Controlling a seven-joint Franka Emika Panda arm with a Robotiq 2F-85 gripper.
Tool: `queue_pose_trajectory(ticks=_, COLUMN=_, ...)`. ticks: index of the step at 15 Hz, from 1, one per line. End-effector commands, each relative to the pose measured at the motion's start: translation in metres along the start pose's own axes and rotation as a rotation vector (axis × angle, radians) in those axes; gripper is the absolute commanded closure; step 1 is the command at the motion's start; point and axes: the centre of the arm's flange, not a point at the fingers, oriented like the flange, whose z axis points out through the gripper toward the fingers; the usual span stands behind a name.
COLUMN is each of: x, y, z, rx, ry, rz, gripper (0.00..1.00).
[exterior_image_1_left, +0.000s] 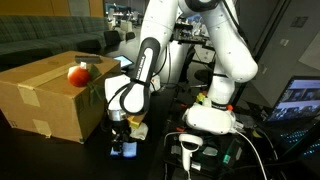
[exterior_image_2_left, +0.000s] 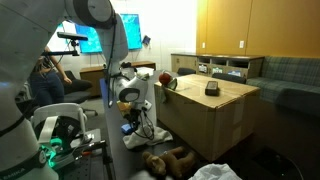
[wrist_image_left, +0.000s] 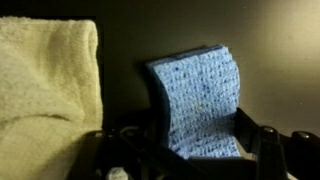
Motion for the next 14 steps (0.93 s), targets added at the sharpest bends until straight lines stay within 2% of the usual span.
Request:
queue_pose_trajectory(ticks=1, x=0.007, y=0.0, z=0.005, rx=0.008, ry=0.001, rz=0.013, gripper=0.57)
queue_pose_trajectory(ticks=4, x=0.007, y=-0.003, z=0.003, rx=0.002, ry=0.008, rz=0.018, gripper=0.62)
queue_pose_trajectory(ticks=9, x=0.004, y=-0.004, z=0.0, rx=0.005, ry=0.014, rz=0.026, gripper=0.64)
queue_pose_trajectory(ticks=14, x=-0.026, y=-0.023, z=-0.03, rx=-0.036, ry=0.05, rz=-0.037, gripper=0.64)
